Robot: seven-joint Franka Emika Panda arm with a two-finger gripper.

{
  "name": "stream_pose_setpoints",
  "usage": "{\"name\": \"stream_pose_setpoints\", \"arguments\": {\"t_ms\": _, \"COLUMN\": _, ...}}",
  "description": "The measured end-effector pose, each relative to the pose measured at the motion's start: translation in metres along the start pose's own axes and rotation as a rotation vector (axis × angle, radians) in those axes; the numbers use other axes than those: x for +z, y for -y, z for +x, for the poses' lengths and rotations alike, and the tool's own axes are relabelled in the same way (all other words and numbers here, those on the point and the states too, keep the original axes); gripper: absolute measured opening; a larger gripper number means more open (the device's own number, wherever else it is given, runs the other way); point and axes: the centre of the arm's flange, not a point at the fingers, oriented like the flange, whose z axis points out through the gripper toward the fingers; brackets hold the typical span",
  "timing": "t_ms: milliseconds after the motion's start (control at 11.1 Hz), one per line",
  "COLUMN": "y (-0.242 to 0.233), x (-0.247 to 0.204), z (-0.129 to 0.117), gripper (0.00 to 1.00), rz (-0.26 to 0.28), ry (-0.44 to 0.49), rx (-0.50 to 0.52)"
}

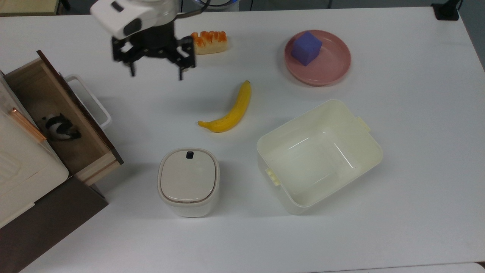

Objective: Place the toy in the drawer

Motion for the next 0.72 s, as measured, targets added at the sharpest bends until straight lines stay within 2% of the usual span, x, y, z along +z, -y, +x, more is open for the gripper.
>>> {"name": "stream_pose_setpoints", "arguments": {"t_ms": 90, "y": 0.010, "x": -0.008, "z": -0.008, "gripper": 1.00, "rz": 0.036, "ry": 0.032, "rx": 0.043}}
{"name": "stream_pose_setpoints", "arguments": {"t_ms": 271, "y": 0.019, "x": -0.018, "z": -0.018, "gripper": 1.00, "rz": 0.058, "ry": 0.073, "rx": 0.089}}
{"name": "stream_pose_setpoints", "arguments": {"t_ms": 452, "y": 0.035, "x": -0.030, "z": -0.025, "gripper": 1.00, "rz": 0.052, "ry": 0.083, "rx": 0.139}}
{"name": "stream_pose_setpoints", "arguments": {"t_ms": 724, "y": 0.045, "x": -0.044, "z": -0.037, "gripper": 1.00, "rz": 0.031, "ry": 0.104, "rx": 0.123}}
